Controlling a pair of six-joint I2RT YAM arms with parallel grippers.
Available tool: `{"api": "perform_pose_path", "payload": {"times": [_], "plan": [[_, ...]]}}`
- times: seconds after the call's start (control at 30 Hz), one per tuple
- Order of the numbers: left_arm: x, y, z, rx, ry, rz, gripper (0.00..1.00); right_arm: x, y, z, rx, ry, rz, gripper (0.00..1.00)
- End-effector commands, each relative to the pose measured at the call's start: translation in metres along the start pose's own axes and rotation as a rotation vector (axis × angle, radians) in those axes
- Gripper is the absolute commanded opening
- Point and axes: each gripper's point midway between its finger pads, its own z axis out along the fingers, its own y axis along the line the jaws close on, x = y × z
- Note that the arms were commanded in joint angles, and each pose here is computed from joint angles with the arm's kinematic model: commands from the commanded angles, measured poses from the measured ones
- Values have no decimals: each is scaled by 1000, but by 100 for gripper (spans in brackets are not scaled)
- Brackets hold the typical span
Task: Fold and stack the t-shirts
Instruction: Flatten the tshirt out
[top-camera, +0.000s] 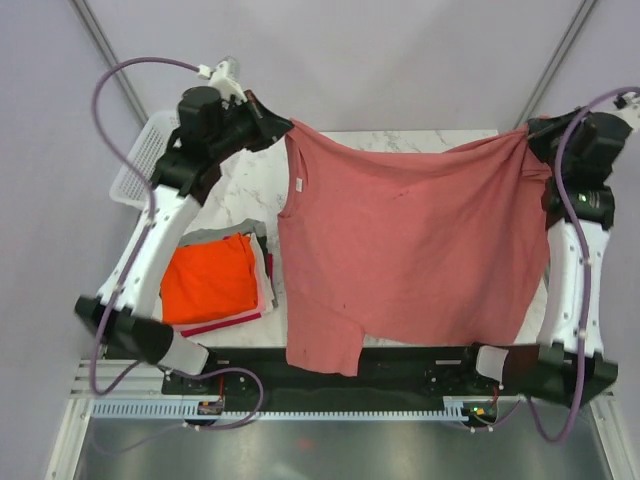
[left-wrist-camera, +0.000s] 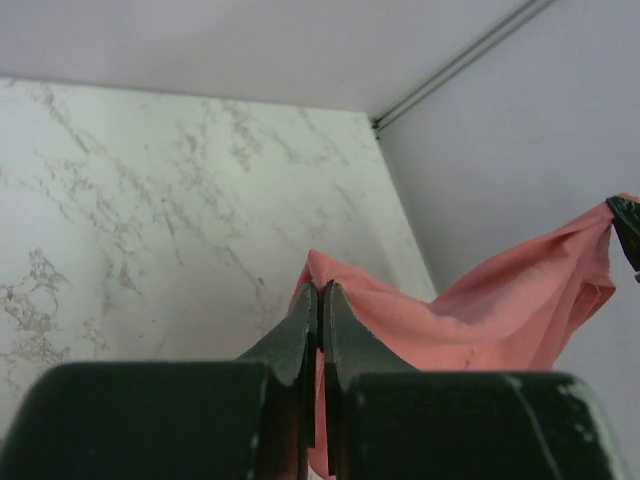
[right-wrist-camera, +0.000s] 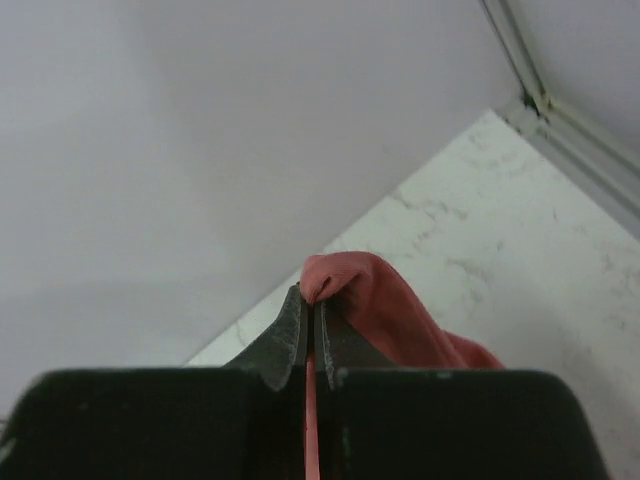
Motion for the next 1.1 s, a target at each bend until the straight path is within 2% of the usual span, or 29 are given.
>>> {"api": "perform_pose_path", "payload": {"times": [0.0,0.07,0.1,0.13,0.17,0.2,0.23,0.27,0.3,0.33,0.37,0.4,0.43,0.5,0.53,0.57,0.6,0.63,0.67,0.7,0.73,0.77,0.83,0.87,0.9,1.07], "plan": [[26,67,75,-102,54,-104,2,46,-23,60,18,108,107,0],[25,99,106,-132,58,-161,2,82,-41,100,60,177,158,0],[24,111,120,-140,48,-171,2,88,-42,115,53,168,169,0],[46,153,148,-207,83,-204,2,88,-37,130,46,156,174,0],[47,167,160,-223,76,-224,2,101,-32,144,45,167,176,0],[33,172,172,-212,37,-228,2,127,-48,171,87,200,175,0],[32,193,184,-232,26,-245,2,111,-32,188,62,150,166,0],[32,211,206,-241,9,-269,2,144,-42,215,82,196,157,3],[34,225,219,-250,3,-276,2,147,-37,229,63,197,146,30],[30,233,227,-243,-6,-281,2,127,-10,241,0,167,144,56],[27,239,242,-224,-14,-277,10,150,-22,258,24,200,140,73],[23,242,244,-225,-16,-280,32,150,-19,262,29,204,131,95],[23,246,242,-245,-8,-282,67,144,-11,264,13,188,127,98],[14,240,228,-289,-34,-236,78,144,-10,257,23,189,126,98],[9,239,220,-346,-69,-218,95,160,-24,252,54,225,124,98],[29,249,212,-397,-33,-195,100,149,-16,238,46,215,123,98],[9,226,194,-386,-69,-164,100,151,-19,229,55,222,117,98],[12,219,188,-396,-66,-146,100,176,-41,215,101,277,99,98],[30,223,180,-419,-24,-135,100,158,-33,197,95,239,92,98],[14,201,162,-394,-50,-120,100,161,-37,186,102,247,86,98],[19,193,155,-393,-40,-107,100,182,-59,170,147,294,72,98],[33,196,143,-417,-4,-110,100,169,-50,152,125,275,62,98],[25,169,117,-386,-23,-99,100,187,-68,127,156,325,41,98],[44,175,108,-403,18,-109,100,176,-62,111,135,311,24,98],[48,174,100,-405,29,-121,100,192,-77,97,166,353,11,98],[80,169,54,-414,101,-144,100,195,-94,42,189,368,-22,98]]}}
